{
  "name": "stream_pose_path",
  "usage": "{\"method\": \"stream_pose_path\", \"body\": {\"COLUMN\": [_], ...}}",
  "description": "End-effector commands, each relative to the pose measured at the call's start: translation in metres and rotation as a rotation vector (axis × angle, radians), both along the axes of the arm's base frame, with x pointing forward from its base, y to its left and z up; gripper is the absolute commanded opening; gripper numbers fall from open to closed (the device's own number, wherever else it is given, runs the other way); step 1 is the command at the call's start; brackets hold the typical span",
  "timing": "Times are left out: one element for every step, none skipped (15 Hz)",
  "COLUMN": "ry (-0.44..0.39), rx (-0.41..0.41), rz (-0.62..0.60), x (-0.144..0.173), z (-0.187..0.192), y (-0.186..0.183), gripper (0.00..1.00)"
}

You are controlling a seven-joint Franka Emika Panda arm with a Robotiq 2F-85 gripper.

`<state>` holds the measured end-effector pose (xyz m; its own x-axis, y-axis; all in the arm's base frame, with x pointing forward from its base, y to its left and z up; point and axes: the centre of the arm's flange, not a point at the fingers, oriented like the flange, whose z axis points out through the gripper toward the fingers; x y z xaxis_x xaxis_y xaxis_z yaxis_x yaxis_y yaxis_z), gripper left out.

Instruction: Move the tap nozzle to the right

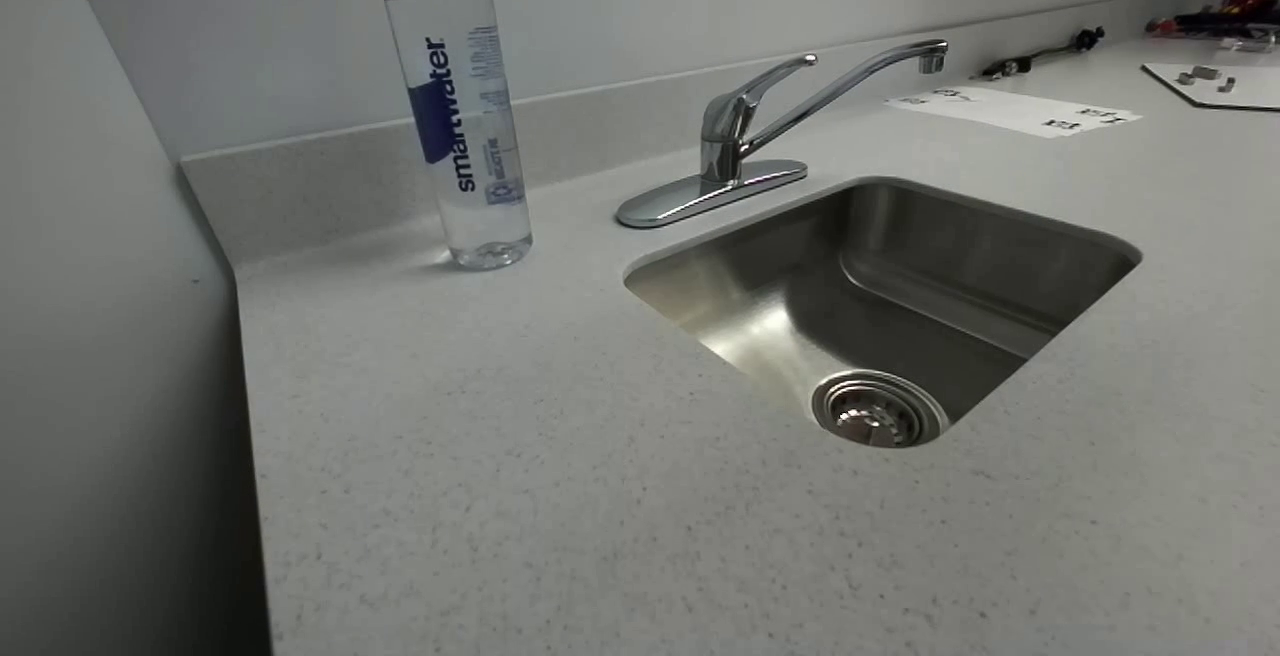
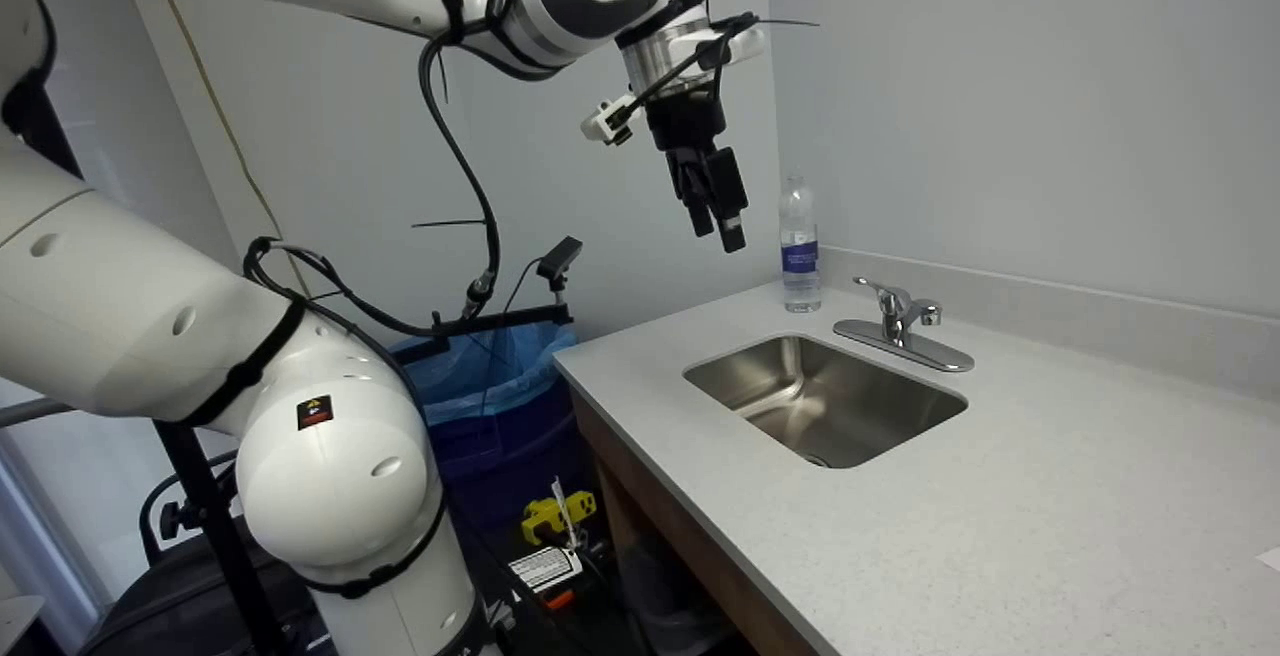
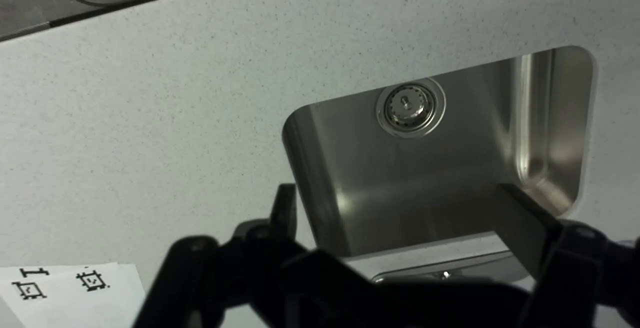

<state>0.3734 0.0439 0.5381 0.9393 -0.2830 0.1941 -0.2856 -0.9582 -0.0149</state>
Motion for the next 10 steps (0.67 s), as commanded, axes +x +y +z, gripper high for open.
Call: {"method": "stream_pose_path", "body": {"ry": [-0.126, -0.158, -0.183, -0.202, -0.220, -0.232, -0.240, -0.189, -0.197, -0.200], "rx": [-0.013, -0.010, -0.009, -0.008, -0.007, -0.007, -0.008, 0.005, 0.004, 0.003], "rz": [-0.032, -0.038, -0.044, -0.048, -0.052, -0.054, -0.055, -0.040, -0.042, -0.043], "x": [-0.024, -0.024, -0.026, -0.027, -0.027, -0.028, -0.029, -0.015, -0.016, -0.018], "z": [-0.003, -0.004, -0.004, -0.004, -0.005, -0.006, -0.006, -0.004, -0.005, -0.005], "y": [-0.012, -0.014, -0.015, -0.017, -0.018, -0.019, -0.020, -0.018, -0.019, -0.019], "gripper": [1.00, 1.00, 1.00, 1.00, 1.00, 1.00, 1.00, 1.00, 1.00, 1.00]}}
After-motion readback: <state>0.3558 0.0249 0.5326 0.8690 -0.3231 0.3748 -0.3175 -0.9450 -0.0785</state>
